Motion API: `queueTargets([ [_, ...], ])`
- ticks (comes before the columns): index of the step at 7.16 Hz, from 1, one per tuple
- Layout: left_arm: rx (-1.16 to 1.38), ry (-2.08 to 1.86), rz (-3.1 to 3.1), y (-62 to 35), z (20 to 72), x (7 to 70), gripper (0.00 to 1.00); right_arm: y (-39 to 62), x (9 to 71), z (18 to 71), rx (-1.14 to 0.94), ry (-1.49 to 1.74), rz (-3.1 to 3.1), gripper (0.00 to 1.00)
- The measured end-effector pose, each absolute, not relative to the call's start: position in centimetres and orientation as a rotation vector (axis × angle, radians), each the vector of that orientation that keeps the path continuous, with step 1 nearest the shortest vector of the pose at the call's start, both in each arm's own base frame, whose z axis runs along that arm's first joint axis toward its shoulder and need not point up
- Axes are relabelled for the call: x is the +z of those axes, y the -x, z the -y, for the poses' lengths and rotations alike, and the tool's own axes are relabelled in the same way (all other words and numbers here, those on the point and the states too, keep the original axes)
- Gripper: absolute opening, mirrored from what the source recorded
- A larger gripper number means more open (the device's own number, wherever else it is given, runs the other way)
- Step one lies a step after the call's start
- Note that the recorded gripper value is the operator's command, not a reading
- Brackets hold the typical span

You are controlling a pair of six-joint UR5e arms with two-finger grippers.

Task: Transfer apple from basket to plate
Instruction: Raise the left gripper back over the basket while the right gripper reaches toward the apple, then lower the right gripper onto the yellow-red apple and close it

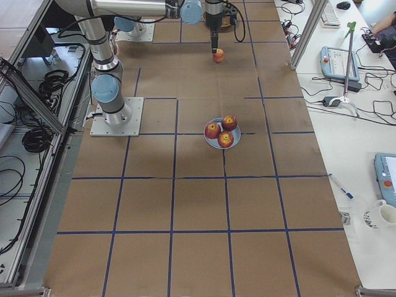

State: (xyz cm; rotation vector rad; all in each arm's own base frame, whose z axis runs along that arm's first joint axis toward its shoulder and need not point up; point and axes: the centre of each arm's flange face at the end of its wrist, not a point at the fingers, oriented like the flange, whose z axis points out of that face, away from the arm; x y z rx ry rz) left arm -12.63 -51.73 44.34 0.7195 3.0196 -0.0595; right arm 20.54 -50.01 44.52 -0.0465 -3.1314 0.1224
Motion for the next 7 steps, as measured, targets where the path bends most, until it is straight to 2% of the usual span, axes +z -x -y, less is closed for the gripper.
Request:
queueTargets([
  [3,-0.080,-0.421,-3.070,8.4,49.5,47.7,0.99,-29.2,41.0,52.3,0.138,0.075,3.142,1.00],
  [7,-0.087,-0.280,-3.085,5.0,48.9,48.3,0.99,-39.2,31.9,53.8,0.211,0.134,3.161,1.00],
])
